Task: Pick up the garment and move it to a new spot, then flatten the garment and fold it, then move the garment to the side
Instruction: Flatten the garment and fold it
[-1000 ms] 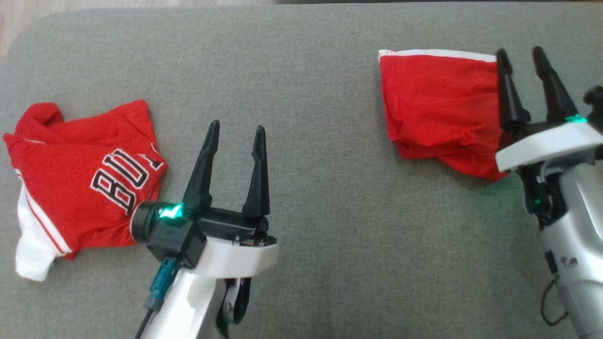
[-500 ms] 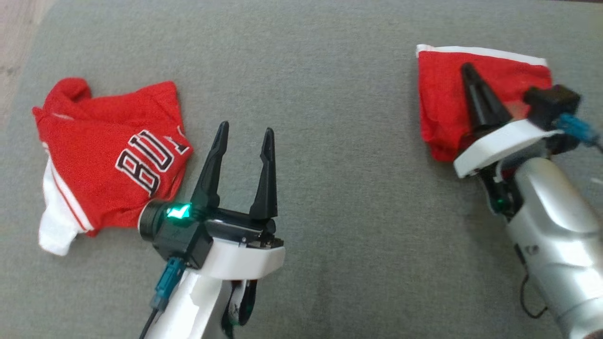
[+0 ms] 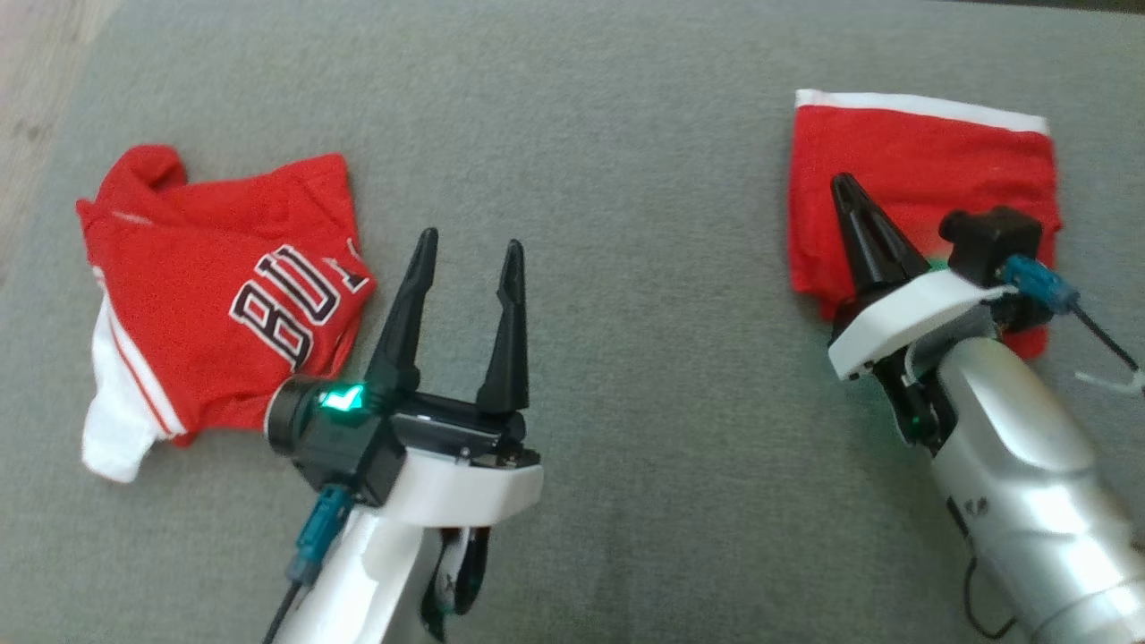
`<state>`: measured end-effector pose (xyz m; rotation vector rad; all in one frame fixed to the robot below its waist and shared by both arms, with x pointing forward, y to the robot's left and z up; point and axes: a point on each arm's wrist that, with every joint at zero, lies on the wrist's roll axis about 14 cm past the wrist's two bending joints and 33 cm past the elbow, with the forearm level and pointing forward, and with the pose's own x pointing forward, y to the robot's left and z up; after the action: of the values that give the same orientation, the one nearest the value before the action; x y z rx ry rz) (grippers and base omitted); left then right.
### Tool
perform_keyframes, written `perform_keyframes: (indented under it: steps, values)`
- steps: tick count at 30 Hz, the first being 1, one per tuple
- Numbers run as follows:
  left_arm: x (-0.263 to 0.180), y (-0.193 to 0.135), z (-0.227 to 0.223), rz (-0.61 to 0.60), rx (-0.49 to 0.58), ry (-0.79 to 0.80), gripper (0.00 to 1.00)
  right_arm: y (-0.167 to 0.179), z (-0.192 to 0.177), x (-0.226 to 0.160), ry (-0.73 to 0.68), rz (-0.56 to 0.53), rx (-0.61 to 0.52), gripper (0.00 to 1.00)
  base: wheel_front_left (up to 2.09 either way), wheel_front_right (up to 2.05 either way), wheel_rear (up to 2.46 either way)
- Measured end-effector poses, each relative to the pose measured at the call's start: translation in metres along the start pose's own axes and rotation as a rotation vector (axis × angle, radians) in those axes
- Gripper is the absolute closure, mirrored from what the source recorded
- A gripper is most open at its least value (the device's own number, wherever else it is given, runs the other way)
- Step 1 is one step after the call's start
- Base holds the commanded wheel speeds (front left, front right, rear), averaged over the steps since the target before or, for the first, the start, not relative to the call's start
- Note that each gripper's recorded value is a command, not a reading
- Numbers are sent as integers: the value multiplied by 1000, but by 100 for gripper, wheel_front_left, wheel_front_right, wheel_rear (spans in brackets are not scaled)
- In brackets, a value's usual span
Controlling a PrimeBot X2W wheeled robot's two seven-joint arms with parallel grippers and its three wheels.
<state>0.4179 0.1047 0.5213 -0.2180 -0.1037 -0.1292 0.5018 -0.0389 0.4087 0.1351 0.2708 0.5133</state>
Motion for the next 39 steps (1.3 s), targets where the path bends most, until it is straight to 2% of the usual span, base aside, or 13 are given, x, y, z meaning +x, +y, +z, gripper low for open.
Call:
perform_keyframes:
  steps: [1, 2, 3, 4, 12, 17, 20, 30, 39]
  values:
    - [0, 0, 2, 1, 0, -7, 0, 1, 7, -4, -26, -2, -2, 100, 0, 0, 0]
    - [0, 0, 5, 3, 1, -15, 0, 2, 13, -8, -50, -6, 0, 68, 0, 0, 0]
    - [0, 0, 8, 3, 7, -23, 0, 4, 18, -14, -72, -8, 0, 7, 0, 0, 0]
    - [-2, -1, 10, 6, 15, -30, 0, 6, 23, -21, -95, -13, -1, 0, 0, 0, 0]
    - [-32, 8, 15, 58, 44, -33, 0, 2, 53, -99, -262, -119, 14, 0, 0, 0, 0]
    - [-59, 14, 9, 81, 45, -3, 0, 0, 55, -150, -307, -187, -19, 0, 0, 0, 0]
    - [-74, 16, 1, 80, 82, 24, 0, 3, 52, -173, -319, -214, -19, 0, 0, 0, 0]
    - [-103, 21, -11, 76, 103, 65, 0, 13, 23, -216, -282, -265, 3, 0, 0, 0, 0]
    - [-111, 17, -19, 54, 122, 90, 0, 12, 14, -228, -273, -296, 9, 0, 0, 0, 0]
